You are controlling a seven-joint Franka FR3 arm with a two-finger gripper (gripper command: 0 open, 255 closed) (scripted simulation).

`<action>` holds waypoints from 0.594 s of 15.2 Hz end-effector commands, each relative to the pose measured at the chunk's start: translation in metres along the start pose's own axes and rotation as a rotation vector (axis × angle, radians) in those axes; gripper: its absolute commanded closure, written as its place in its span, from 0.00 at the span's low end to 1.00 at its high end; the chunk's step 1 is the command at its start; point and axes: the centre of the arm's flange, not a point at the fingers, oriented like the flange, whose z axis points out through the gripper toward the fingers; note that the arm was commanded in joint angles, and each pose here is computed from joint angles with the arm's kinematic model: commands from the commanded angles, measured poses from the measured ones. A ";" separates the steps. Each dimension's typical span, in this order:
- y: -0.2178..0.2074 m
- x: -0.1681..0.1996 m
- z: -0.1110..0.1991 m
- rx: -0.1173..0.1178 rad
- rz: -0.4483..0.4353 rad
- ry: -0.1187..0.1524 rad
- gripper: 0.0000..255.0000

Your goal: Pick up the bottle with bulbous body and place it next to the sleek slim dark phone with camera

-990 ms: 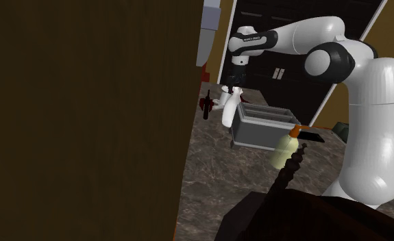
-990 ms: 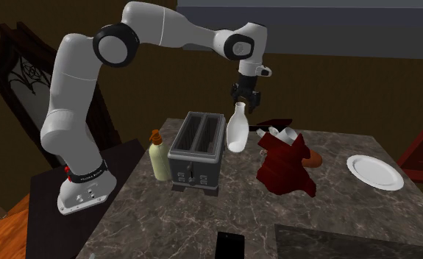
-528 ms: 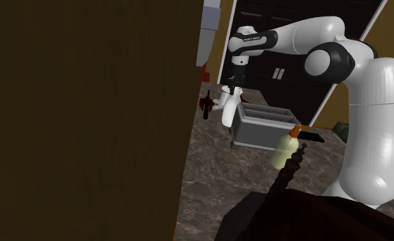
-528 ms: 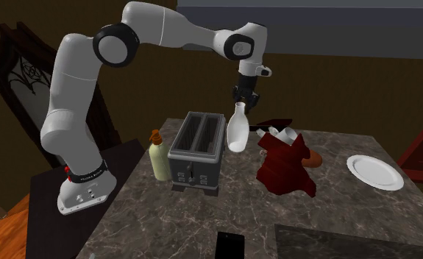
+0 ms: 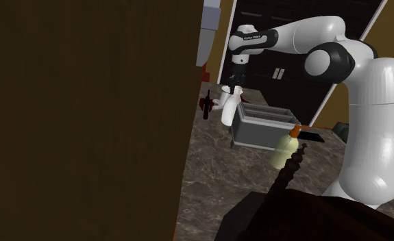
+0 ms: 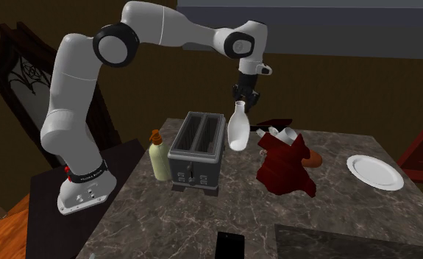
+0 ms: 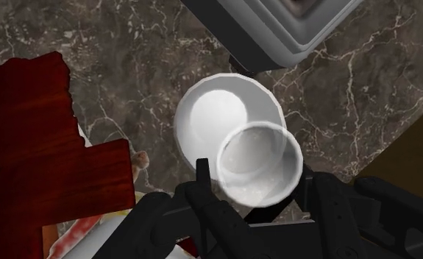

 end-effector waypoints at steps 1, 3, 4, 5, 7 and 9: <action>0.000 -0.002 -0.009 0.000 0.000 0.000 1.00; 0.001 -0.003 -0.020 0.000 0.000 0.000 1.00; 0.001 -0.003 -0.025 0.000 0.000 0.000 1.00; 0.001 -0.004 -0.030 0.000 0.000 0.000 1.00; 0.001 -0.005 -0.041 0.000 0.000 0.000 1.00; 0.001 -0.006 -0.051 0.000 0.000 0.000 1.00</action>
